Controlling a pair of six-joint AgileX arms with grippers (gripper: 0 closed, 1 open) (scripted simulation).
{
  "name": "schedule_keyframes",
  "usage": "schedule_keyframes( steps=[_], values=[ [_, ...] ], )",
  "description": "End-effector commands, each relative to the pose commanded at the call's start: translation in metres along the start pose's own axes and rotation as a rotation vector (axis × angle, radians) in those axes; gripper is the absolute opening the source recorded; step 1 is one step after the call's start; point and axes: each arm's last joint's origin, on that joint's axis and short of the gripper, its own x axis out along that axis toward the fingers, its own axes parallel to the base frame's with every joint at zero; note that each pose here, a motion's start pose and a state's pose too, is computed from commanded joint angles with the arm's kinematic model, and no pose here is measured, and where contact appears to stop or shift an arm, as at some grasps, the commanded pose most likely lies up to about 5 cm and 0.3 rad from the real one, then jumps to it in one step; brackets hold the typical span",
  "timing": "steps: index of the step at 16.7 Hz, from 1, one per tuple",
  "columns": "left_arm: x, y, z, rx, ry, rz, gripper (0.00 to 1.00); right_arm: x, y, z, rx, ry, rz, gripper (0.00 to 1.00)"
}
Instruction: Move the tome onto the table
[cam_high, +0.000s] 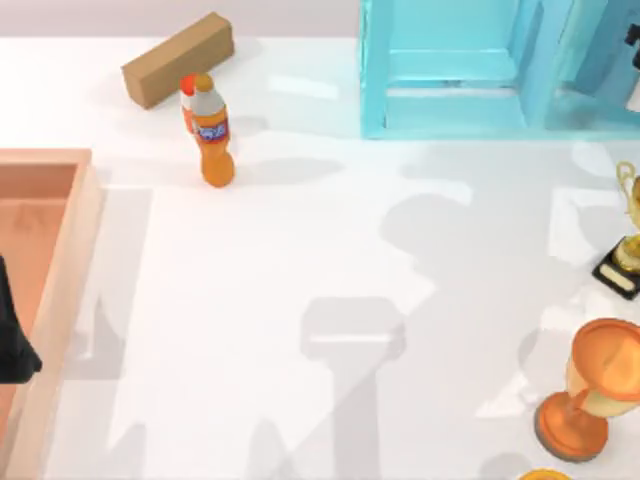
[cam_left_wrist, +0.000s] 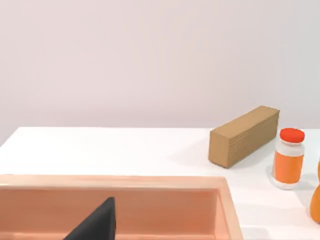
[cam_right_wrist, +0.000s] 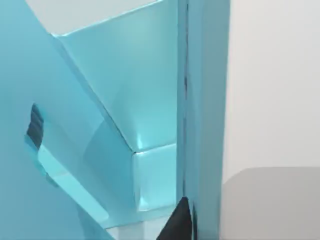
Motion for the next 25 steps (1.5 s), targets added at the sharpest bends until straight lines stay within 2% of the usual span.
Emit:
schedule_keyframes(
  steps=[6,9,12,20,23,25],
  values=[
    [0.0,0.0,0.0,0.0,0.0,0.0,1.0,-0.12,0.026,0.053,-0.008,-0.026,0.005,0.0],
    [0.0,0.0,0.0,0.0,0.0,0.0,1.0,-0.175,0.034,0.058,-0.006,-0.033,0.011,0.0],
    [0.0,0.0,0.0,0.0,0.0,0.0,1.0,-0.204,0.036,0.054,0.001,-0.017,0.011,0.0],
    [0.0,0.0,0.0,0.0,0.0,0.0,1.0,-0.206,0.039,0.051,-0.004,0.0,0.01,0.0],
    [0.0,0.0,0.0,0.0,0.0,0.0,1.0,-0.189,0.063,0.053,-0.071,0.038,-0.006,0.0],
    [0.0,0.0,0.0,0.0,0.0,0.0,1.0,-0.169,0.092,0.05,-0.155,0.082,-0.025,0.0]
  ],
)
